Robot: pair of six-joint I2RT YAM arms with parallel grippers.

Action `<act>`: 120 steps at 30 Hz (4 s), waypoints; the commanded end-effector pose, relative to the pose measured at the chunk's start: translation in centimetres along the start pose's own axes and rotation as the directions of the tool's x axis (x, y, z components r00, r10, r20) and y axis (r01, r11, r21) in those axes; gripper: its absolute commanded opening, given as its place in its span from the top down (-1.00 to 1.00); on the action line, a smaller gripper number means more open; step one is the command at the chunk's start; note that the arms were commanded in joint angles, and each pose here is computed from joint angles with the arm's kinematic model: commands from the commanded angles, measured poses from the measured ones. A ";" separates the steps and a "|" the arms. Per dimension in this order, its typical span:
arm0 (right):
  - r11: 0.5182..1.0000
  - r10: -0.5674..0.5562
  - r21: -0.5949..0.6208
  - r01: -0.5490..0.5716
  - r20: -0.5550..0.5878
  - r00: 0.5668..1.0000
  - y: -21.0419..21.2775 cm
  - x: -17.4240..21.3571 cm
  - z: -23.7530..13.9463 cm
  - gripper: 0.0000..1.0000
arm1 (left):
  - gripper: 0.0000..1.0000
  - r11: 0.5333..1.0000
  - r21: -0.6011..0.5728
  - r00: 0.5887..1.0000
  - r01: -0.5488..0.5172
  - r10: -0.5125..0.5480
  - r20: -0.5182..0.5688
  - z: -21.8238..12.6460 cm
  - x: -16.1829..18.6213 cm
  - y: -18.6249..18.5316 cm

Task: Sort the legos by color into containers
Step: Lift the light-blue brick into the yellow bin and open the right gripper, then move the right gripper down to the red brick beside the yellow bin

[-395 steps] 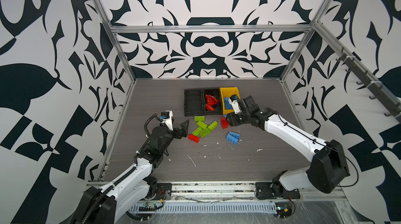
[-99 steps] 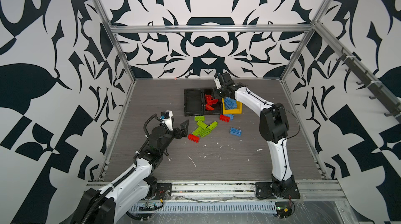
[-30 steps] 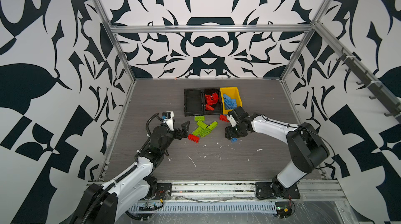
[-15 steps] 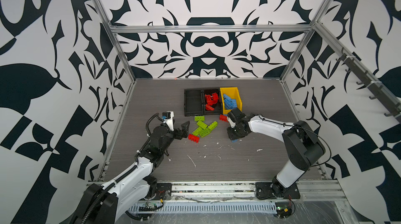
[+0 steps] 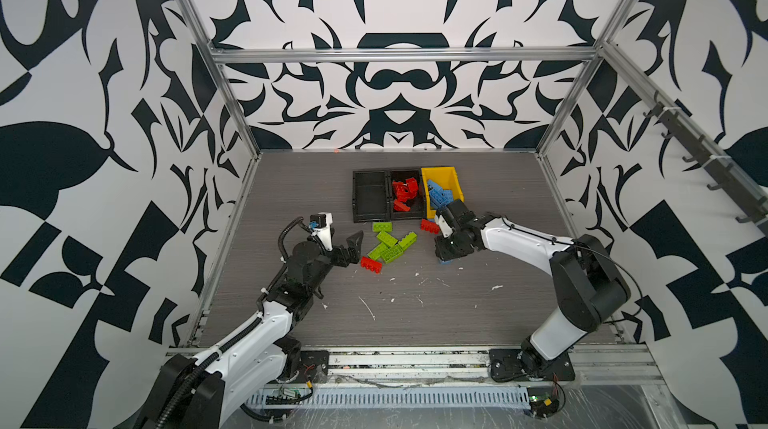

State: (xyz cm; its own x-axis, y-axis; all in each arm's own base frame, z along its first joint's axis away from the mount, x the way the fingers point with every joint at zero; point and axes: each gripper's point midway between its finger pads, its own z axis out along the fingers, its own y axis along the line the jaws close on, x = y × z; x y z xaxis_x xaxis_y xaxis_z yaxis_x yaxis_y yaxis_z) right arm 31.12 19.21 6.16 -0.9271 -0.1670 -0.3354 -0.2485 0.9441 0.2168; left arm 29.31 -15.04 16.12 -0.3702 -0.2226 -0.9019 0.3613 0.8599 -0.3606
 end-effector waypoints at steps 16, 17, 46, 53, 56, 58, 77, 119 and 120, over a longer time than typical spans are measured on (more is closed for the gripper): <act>0.994 0.047 -0.109 -0.009 0.352 0.935 -3.5 -19.1 -6.0 0.42 | -0.99 1.000 0.012 1.000 0.003 -0.003 0.025 -0.1 -1.0 -0.5; 0.994 0.049 -0.104 -0.012 0.356 0.933 -3.7 -19.6 -5.7 0.43 | -0.99 1.000 0.010 1.000 0.001 -0.002 0.026 -0.1 -1.0 -0.5; 0.994 0.065 -0.100 -0.034 0.329 0.942 -4.5 -22.8 -3.7 -0.19 | -0.99 1.000 0.001 1.000 -0.001 0.001 0.021 -0.1 -0.8 -0.2; 0.994 0.016 -0.104 0.023 0.356 0.934 -2.1 -19.4 -6.7 -0.27 | -0.99 1.000 -0.003 1.000 -0.001 0.001 0.024 -0.1 -0.8 -0.2; 0.989 -0.027 -0.129 0.075 0.333 0.942 -0.1 -16.4 -6.8 -0.29 | -0.99 1.000 -0.003 1.000 -0.001 0.001 0.024 0.0 -0.8 -0.2; 0.979 -0.058 -0.171 0.112 0.294 0.954 1.4 -14.0 -6.3 -0.32 | -0.99 1.000 0.003 1.000 0.002 -0.002 0.025 0.0 -0.9 -0.3; 0.955 -0.288 -0.020 0.296 0.172 0.942 3.1 -9.1 -1.1 -0.35 | -0.99 1.000 0.010 0.999 0.006 -0.007 0.035 -0.4 -1.2 -0.5; 0.936 -0.234 -0.231 0.266 0.155 0.960 5.7 -4.0 -2.0 -0.16 | -0.99 1.000 -0.006 1.000 0.000 0.000 0.026 -0.1 -0.9 -0.1; 0.938 -0.233 -0.221 0.267 0.169 0.958 5.6 -4.0 -2.5 -0.16 | -0.99 1.000 -0.005 1.000 0.000 0.000 0.023 -0.1 -0.8 -0.1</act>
State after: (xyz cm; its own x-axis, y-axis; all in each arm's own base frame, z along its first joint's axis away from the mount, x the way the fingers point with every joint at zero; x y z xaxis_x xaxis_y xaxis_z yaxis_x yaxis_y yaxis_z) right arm 33.43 23.80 8.02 -0.8026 -0.3637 -0.4728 -0.5268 0.8040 0.2758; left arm 29.30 -14.81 16.40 -0.3614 -0.2294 -0.9037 0.3533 0.8633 -0.3605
